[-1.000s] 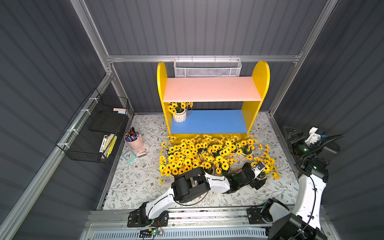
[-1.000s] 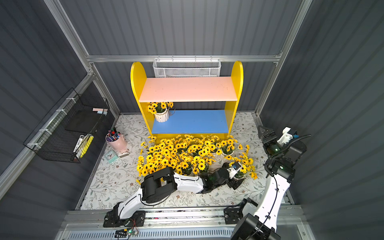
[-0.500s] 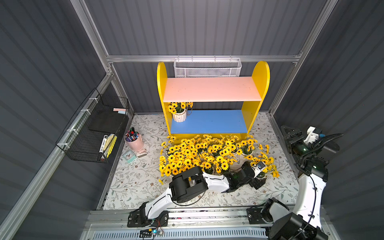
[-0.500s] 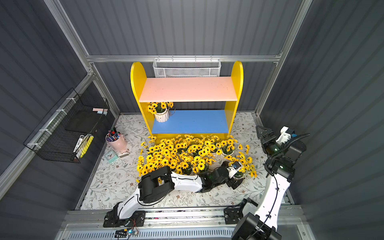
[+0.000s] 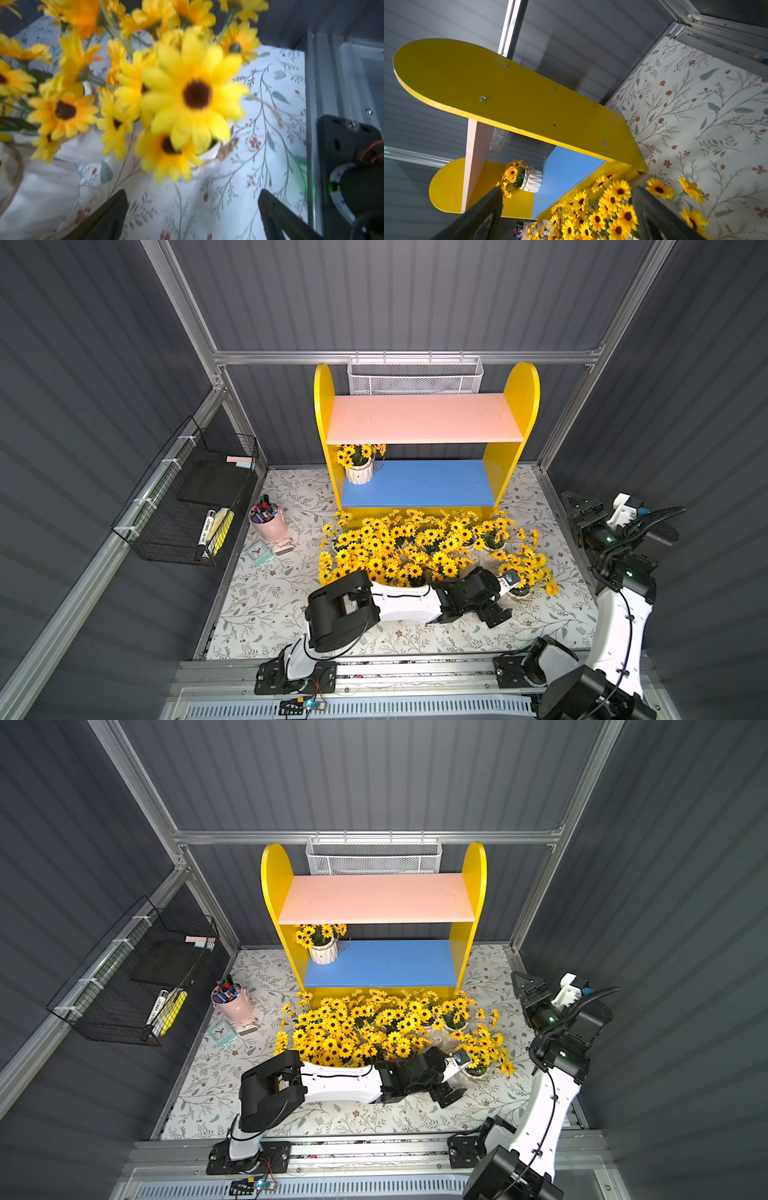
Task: Take the sunflower pots off the shelves
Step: Place the sunflower pot at the center of the board.
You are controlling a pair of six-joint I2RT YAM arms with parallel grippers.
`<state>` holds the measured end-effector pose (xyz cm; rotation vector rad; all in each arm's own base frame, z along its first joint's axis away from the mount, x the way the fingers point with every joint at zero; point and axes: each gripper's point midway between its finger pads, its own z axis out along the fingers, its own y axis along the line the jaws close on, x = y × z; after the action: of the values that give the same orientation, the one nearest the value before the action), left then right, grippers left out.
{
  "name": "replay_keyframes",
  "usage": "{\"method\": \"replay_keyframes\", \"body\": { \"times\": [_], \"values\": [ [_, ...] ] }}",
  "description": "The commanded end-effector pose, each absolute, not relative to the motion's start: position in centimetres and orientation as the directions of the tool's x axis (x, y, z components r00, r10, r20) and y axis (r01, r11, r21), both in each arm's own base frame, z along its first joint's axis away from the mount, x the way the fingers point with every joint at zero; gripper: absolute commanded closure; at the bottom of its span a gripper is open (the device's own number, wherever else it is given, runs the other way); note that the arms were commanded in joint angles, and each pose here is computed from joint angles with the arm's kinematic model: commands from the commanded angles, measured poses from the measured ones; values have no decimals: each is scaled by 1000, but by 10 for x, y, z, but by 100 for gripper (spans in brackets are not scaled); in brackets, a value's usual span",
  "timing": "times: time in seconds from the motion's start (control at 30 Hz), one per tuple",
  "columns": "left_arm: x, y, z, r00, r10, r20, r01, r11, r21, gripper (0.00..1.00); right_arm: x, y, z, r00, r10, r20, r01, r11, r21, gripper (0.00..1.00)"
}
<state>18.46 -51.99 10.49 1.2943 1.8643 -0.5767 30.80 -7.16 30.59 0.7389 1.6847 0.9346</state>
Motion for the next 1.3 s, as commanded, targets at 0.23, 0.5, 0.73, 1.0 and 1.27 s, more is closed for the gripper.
{"method": "replay_keyframes", "body": {
  "times": [0.23,0.5,0.73,1.0,1.27],
  "values": [
    [192,-433,253,-30,562,-827,862,434,263,1,311,-26,324,-396,724,-565,-69,590,804,1],
    [314,-282,332,-259,467,-845,495,816,300,1,302,78,332,-498,505,-704,-275,678,681,1],
    [401,-194,287,-489,234,-840,206,967,149,1,306,141,319,-568,370,-735,-373,680,631,1],
    [458,-167,247,-560,87,-824,6,995,101,1,312,152,307,-582,346,-736,-387,678,625,1],
    [501,-150,243,-554,16,-832,-127,986,104,1,319,146,304,-557,342,-757,-369,715,594,1]
  ]
}}
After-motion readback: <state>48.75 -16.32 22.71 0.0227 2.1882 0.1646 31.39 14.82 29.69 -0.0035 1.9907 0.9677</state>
